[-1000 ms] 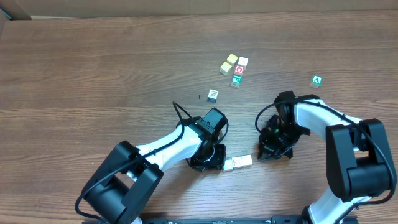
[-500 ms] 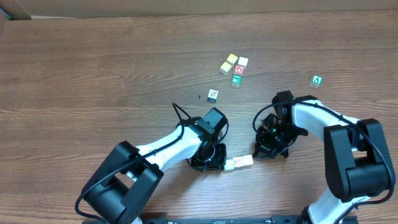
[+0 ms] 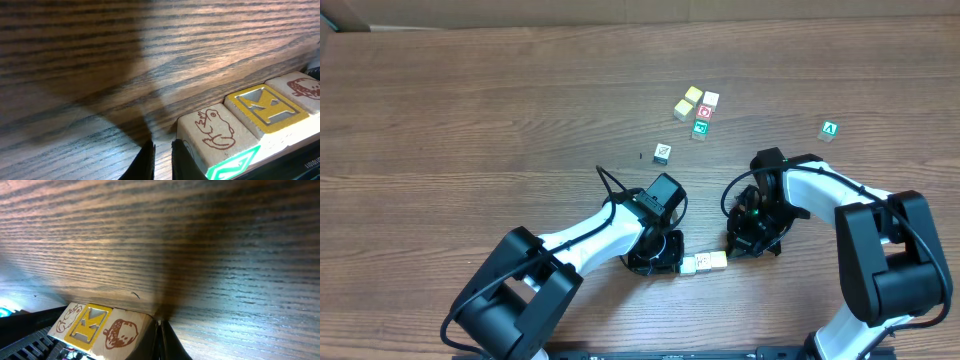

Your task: Flip 3 blocks

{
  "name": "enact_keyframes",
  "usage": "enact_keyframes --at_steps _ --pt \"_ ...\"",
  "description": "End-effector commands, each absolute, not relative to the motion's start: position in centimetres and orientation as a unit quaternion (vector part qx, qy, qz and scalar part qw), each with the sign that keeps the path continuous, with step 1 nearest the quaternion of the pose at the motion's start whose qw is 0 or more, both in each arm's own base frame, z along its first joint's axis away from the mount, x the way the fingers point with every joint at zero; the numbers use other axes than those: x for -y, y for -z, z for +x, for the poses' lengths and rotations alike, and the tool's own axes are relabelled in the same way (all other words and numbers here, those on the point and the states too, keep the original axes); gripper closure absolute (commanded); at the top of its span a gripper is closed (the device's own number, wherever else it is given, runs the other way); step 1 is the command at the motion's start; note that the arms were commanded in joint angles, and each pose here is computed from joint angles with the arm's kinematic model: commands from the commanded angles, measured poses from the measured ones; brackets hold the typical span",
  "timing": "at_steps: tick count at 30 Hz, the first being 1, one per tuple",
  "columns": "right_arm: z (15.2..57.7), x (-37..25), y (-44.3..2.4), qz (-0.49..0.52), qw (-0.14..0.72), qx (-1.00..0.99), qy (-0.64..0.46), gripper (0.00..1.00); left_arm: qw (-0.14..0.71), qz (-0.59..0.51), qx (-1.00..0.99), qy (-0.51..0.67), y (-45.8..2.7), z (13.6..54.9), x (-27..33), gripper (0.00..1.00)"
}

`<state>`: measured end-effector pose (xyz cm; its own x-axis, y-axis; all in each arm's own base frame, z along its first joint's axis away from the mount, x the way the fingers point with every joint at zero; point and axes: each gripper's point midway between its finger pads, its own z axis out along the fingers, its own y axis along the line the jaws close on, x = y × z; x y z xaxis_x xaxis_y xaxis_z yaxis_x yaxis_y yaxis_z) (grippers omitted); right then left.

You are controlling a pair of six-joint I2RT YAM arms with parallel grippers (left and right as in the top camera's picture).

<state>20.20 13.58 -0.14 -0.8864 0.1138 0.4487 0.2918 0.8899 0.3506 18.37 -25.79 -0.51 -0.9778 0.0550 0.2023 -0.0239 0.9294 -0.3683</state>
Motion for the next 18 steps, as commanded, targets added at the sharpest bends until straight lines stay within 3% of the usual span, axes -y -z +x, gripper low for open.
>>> enact_keyframes --at_steps 1,18 --pt "19.1 -14.0 0.4 -0.103 0.229 0.947 0.201 0.96 0.093 0.000 0.988 -0.120 4.3 18.2 23.5 0.91" --pt "18.4 -13.6 0.9 -0.103 0.234 0.947 0.193 0.88 0.077 -0.001 0.990 -0.116 4.4 19.2 22.9 0.90"
